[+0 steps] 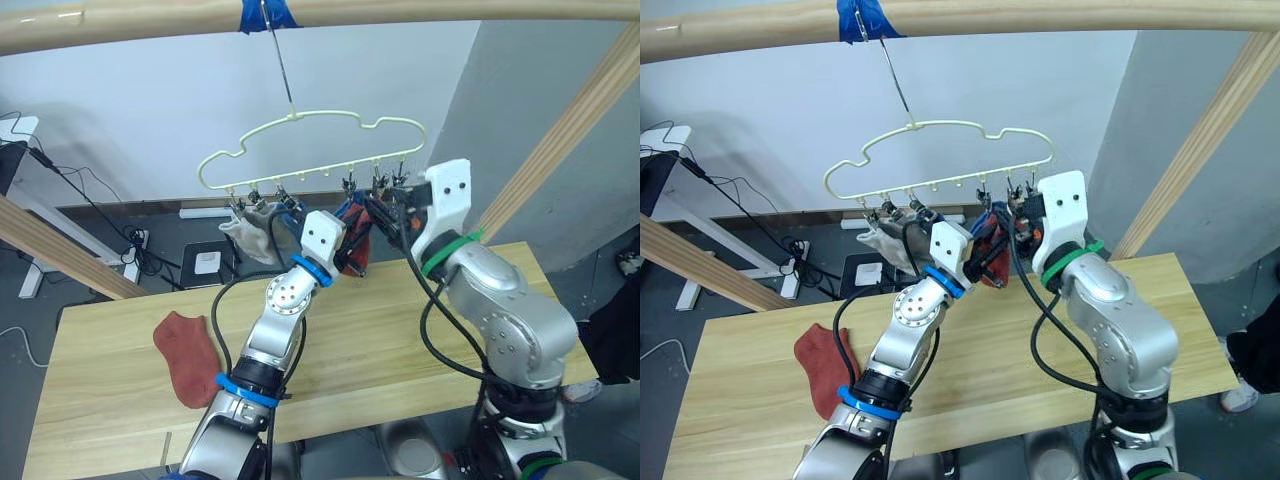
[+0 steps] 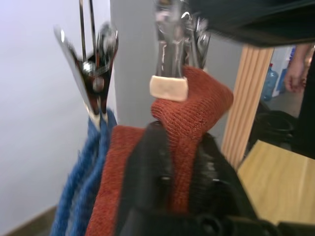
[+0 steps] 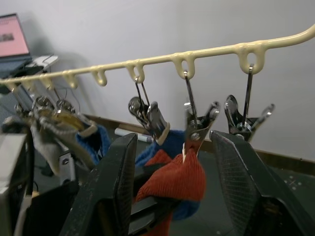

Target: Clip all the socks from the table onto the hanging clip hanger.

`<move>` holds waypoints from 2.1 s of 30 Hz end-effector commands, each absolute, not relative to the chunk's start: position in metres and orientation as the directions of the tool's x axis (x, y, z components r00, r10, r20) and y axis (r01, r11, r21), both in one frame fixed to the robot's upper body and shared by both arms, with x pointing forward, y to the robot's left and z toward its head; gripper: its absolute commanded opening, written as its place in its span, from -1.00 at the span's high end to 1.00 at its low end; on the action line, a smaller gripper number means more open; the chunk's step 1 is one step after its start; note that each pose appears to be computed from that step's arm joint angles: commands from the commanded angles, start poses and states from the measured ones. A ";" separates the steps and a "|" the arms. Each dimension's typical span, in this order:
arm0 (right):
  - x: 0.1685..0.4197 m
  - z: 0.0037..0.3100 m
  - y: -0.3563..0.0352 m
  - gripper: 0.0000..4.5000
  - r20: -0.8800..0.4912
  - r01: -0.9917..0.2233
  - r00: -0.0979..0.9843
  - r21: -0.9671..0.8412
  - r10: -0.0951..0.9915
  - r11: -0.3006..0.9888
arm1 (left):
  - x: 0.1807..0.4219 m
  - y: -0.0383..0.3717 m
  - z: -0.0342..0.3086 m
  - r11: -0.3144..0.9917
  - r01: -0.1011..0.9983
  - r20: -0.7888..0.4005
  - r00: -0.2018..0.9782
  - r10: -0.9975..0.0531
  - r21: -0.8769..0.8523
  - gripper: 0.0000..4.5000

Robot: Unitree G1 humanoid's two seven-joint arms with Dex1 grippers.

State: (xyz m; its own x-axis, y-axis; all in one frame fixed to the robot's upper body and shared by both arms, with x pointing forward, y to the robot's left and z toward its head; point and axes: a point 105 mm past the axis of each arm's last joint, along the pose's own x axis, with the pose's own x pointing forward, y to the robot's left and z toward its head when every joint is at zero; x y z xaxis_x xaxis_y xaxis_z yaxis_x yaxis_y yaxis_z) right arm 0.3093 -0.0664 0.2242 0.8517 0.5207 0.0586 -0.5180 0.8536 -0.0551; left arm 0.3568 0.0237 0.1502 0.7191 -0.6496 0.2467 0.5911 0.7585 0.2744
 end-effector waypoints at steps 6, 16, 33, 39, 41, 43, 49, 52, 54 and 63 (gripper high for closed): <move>0.283 0.239 -0.069 -0.09 0.130 -0.563 0.796 -0.197 0.591 0.803 | 0.339 0.025 0.150 0.673 0.690 0.199 0.644 -0.739 0.265 -0.32; 0.314 0.232 -0.085 -0.09 0.143 -0.384 0.889 -0.289 0.436 0.877 | 0.315 0.061 0.175 0.554 0.778 0.177 0.525 -0.832 0.296 -0.32; 0.333 0.229 -0.079 -0.09 0.144 -0.376 0.901 -0.213 0.409 0.902 | 0.308 0.085 0.200 0.545 0.763 0.146 0.530 -0.835 0.349 -0.32; 0.343 0.232 -0.078 -0.09 0.159 -0.360 0.905 -0.209 0.395 0.909 | 0.308 0.084 0.202 0.542 0.762 0.149 0.526 -0.837 0.355 -0.32; 0.349 0.233 -0.078 -0.09 0.166 -0.346 0.910 -0.203 0.380 0.916 | 0.309 0.084 0.203 0.542 0.760 0.148 0.527 -0.837 0.358 -0.32; 0.353 0.235 -0.079 -0.09 0.176 -0.328 0.915 -0.195 0.362 0.924 | 0.310 0.085 0.202 0.542 0.759 0.146 0.528 -0.837 0.360 -0.32; 0.357 0.238 -0.084 -0.09 0.200 -0.286 0.925 -0.194 0.323 0.938 | 0.310 0.084 0.202 0.538 0.760 0.143 0.525 -0.839 0.365 -0.32; 0.358 0.240 -0.086 -0.09 0.212 -0.267 0.929 -0.183 0.303 0.946 | 0.310 0.084 0.202 0.536 0.760 0.141 0.524 -0.840 0.367 -0.32; 0.358 0.241 -0.087 -0.09 0.215 -0.258 0.932 -0.176 0.293 0.950 | 0.311 0.083 0.202 0.535 0.760 0.142 0.523 -0.841 0.369 -0.32; 0.344 0.238 -0.081 -0.09 0.205 -0.329 0.909 -0.178 0.362 0.927 | 0.311 0.081 0.200 0.527 0.762 0.136 0.518 -0.845 0.376 -0.32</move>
State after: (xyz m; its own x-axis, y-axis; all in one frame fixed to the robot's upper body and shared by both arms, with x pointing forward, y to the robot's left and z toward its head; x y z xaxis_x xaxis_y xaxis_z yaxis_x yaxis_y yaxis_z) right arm 0.3562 -0.0841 0.2248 0.9336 0.3267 0.1475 -0.3020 0.9385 -0.1673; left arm 0.3136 0.0833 0.1908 0.5363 -0.8369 0.1097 0.7703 0.5384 0.3417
